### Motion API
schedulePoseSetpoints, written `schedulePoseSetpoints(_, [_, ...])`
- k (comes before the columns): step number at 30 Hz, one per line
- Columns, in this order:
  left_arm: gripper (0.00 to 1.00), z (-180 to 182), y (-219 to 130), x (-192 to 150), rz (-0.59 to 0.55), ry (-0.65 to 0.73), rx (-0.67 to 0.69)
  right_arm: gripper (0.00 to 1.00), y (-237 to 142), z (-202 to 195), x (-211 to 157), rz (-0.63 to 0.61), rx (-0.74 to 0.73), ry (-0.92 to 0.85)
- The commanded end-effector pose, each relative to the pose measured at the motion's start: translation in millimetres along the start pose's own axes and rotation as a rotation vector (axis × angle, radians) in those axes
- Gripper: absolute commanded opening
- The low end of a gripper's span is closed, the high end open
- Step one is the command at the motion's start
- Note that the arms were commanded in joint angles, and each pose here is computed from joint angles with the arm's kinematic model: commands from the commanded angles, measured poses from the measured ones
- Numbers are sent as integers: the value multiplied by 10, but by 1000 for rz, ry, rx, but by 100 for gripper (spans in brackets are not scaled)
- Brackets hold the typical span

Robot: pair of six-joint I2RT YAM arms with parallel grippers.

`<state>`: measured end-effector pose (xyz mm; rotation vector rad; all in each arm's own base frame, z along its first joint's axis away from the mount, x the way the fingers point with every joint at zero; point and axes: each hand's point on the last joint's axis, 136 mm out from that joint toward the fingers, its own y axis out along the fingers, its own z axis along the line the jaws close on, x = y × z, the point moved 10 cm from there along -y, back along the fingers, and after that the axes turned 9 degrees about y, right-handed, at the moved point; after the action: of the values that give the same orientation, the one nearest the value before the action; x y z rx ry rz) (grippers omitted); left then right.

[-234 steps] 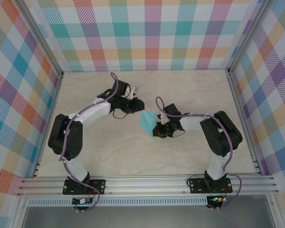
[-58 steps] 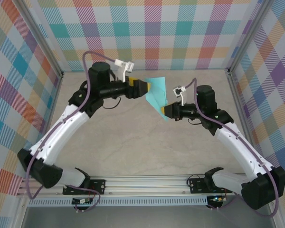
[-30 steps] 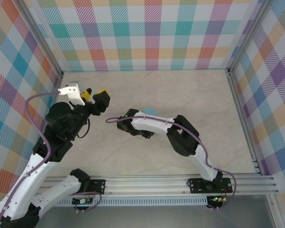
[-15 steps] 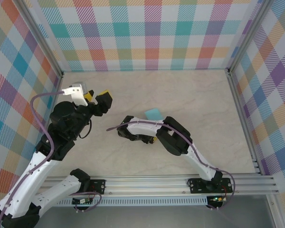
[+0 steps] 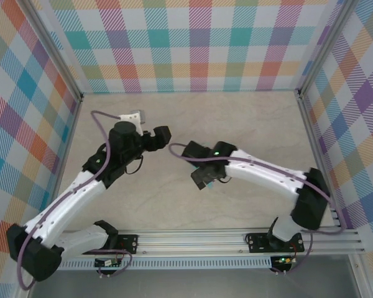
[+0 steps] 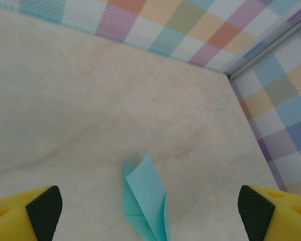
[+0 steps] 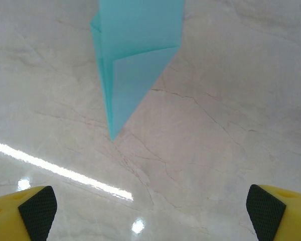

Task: Fold a paper plane with a square sheet of paper (fold left side to right side)
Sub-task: Turn over the paper at the center of the table, then fold the wing for the fifth time at the center of the table.

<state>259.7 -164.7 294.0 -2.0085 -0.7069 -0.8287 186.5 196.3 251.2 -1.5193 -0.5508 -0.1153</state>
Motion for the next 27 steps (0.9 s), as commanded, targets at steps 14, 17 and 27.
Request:
schedulePoseSetpoints(14, [80,60,1507,-719,340,-227,-242,100,120,-983,-434,-226,611,564])
schedulePoseSetpoints(17, [74,89,1642,-785,368,-234,-241,100,116,-995,-449,-238,630,560])
schedulePoseSetpoints(27, [27,124,1874,-898,398,-217,-276,100,257,-985,-462,-171,604,475])
